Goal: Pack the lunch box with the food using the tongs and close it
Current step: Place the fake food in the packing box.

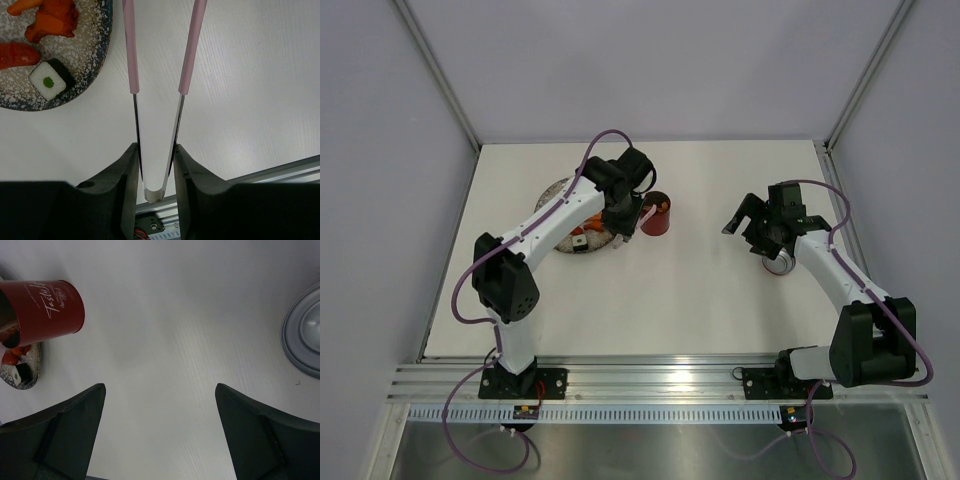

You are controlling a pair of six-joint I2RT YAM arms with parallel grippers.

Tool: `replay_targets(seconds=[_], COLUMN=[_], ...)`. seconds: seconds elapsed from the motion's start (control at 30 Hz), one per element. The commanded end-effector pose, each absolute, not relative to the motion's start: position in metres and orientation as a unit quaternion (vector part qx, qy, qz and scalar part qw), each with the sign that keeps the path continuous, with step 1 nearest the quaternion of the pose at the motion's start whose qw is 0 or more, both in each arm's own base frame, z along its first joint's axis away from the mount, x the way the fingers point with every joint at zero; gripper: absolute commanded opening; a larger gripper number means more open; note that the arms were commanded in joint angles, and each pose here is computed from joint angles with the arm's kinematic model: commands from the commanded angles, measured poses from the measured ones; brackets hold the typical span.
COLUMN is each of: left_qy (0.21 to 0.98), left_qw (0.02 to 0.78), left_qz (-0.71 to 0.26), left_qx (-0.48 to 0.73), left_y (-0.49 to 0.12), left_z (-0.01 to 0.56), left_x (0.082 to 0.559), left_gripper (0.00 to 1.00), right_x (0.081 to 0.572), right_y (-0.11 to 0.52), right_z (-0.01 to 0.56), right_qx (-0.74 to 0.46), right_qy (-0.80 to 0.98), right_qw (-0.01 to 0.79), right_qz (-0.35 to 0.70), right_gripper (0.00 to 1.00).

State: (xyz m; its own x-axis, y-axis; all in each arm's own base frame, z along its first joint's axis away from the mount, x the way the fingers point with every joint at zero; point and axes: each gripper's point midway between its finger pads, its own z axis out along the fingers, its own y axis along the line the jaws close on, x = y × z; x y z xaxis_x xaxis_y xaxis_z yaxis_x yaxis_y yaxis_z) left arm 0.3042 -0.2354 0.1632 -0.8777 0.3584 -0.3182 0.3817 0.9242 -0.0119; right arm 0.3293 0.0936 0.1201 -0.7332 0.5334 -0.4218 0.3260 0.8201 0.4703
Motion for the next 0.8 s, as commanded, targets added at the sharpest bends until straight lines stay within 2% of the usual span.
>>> replay_targets(seconds=[0.0,0.43,0.5,0.7,0.73,0.77], left_qy=[0.963,0.961,0.960,0.939,0.934,0.929], left_qw=[0.184,0.194,0.201,0.261,0.273,0.280], left_qz=[-0.056,-0.064,-0.067,-0.118,-0.126,-0.137], left_qx=[0.189,0.186,0.184,0.191,0.193,0.197], left_y=[-0.244,-0.246,-0.246,-0.257,-0.258,-0.257], left_z=[0.181,0.190,0.194,0.233,0.240,0.247], left_x=[0.311,0.311,0.312,0.310,0.309,0.304], left_gripper=[0.33,0.30,0.27,0.08,0.00,0.00], right_x=[0.330,0.330,0.330,0.330,0.330,0.330], right_y=[0.097,0.097,0.097,0.097,0.097,0.096], right_z=[0.132,0.133,0.133,0.135,0.136,0.136], right_qx=[0.230,0.230,0.231,0.228,0.228,0.227], right_qy=[0.906,0.906,0.905,0.905,0.906,0.906], right_qw=[0.295,0.295,0.296,0.298,0.297,0.298], right_qz=[0.199,0.200,0.200,0.200,0.199,0.198], right_gripper=[1.00,1.00,1.00,0.99,1.00,1.00])
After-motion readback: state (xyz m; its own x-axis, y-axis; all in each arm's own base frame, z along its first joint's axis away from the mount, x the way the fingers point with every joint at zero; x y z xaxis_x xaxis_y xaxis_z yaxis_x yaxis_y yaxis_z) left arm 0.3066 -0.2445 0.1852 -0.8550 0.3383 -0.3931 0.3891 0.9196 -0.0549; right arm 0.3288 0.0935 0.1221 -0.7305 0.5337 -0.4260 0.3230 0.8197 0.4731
